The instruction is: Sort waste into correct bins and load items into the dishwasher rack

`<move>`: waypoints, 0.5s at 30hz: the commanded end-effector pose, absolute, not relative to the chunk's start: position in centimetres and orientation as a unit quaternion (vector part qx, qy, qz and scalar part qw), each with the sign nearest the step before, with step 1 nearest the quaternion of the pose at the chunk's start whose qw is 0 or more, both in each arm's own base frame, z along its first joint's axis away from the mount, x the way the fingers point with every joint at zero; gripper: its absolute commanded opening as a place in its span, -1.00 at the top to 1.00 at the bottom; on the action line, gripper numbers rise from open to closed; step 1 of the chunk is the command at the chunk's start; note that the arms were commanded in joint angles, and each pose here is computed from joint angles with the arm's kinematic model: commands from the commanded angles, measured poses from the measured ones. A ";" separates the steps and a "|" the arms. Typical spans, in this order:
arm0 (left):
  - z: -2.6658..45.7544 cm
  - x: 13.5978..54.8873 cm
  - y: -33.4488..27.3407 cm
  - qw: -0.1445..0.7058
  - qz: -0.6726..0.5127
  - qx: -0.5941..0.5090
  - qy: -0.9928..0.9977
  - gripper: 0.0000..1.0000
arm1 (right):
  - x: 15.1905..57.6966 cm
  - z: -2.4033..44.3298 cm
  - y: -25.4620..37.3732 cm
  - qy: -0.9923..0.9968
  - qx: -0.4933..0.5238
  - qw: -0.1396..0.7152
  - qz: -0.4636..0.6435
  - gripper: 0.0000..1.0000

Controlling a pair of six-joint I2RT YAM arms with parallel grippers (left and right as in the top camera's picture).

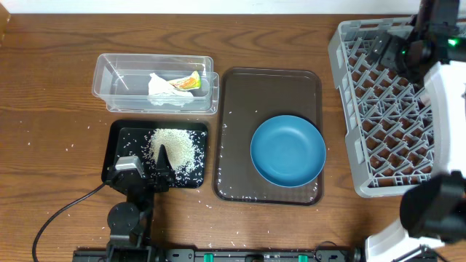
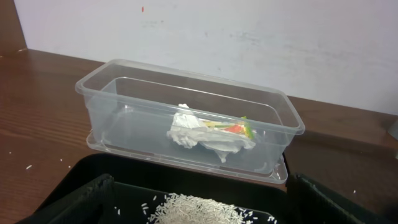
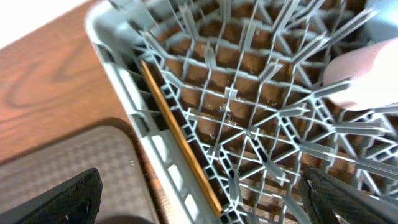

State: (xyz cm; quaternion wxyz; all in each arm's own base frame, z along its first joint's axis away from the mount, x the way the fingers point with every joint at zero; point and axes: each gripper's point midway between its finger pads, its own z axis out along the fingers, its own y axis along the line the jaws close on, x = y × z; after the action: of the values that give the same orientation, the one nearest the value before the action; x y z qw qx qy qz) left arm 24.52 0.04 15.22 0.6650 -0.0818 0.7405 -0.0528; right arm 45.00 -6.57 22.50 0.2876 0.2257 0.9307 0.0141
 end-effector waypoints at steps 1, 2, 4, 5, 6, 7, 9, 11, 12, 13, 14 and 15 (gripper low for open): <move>13.3 24.4 0.5 0.643 -0.037 -0.086 0.760 -0.79 | 42.4 30.6 -5.4 0.900 0.216 0.377 0.025 -0.98; 13.3 24.4 0.5 0.643 -0.037 -0.087 0.760 -0.80 | 41.7 32.2 -5.1 0.893 0.212 0.397 0.025 -0.99; 13.3 24.4 0.5 0.643 -0.037 -0.087 0.760 -0.79 | 40.6 35.0 -5.2 0.875 0.211 0.435 0.013 -0.99; 13.3 24.4 0.5 0.643 -0.037 -0.086 0.760 -0.79 | 39.5 36.3 -5.3 0.869 0.207 0.450 0.002 -0.98; 13.3 24.4 0.5 0.643 -0.037 -0.087 0.760 -0.80 | 38.7 37.4 -5.1 0.863 0.206 0.461 0.003 -0.99; 13.3 24.4 0.5 0.643 -0.037 -0.086 0.760 -0.79 | 37.4 38.5 -4.8 0.858 0.203 0.472 0.006 -0.98; 13.3 24.4 0.5 0.643 -0.037 -0.086 0.760 -0.80 | 35.8 39.9 -4.4 0.850 0.198 0.489 0.006 -0.98; 13.3 24.4 0.5 0.643 -0.037 -0.086 0.760 -0.80 | 33.9 40.1 -4.2 0.847 0.186 0.499 -0.006 -0.99; 13.3 24.4 0.5 0.643 -0.037 -0.086 0.760 -0.79 | 33.0 39.8 -4.3 0.846 0.186 0.499 -0.012 -0.98; 13.3 24.4 0.5 0.643 -0.037 -0.086 0.760 -0.80 | 32.1 39.2 -4.3 0.846 0.187 0.499 -0.016 -0.98; 13.3 24.4 0.5 0.643 -0.037 -0.086 0.760 -0.80 | 31.2 38.4 -4.3 0.845 0.187 0.500 -0.016 -0.98; 13.3 24.4 0.5 0.643 -0.037 -0.087 0.760 -0.80 | 30.4 37.4 -4.3 0.843 0.187 0.503 -0.015 -0.98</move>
State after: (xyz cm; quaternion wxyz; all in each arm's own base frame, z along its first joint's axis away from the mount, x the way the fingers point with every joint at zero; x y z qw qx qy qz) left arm 24.52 0.04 15.18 0.6643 -0.0818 0.7411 -0.0527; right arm 31.53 -3.90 40.66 0.5241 0.1902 0.8301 0.0111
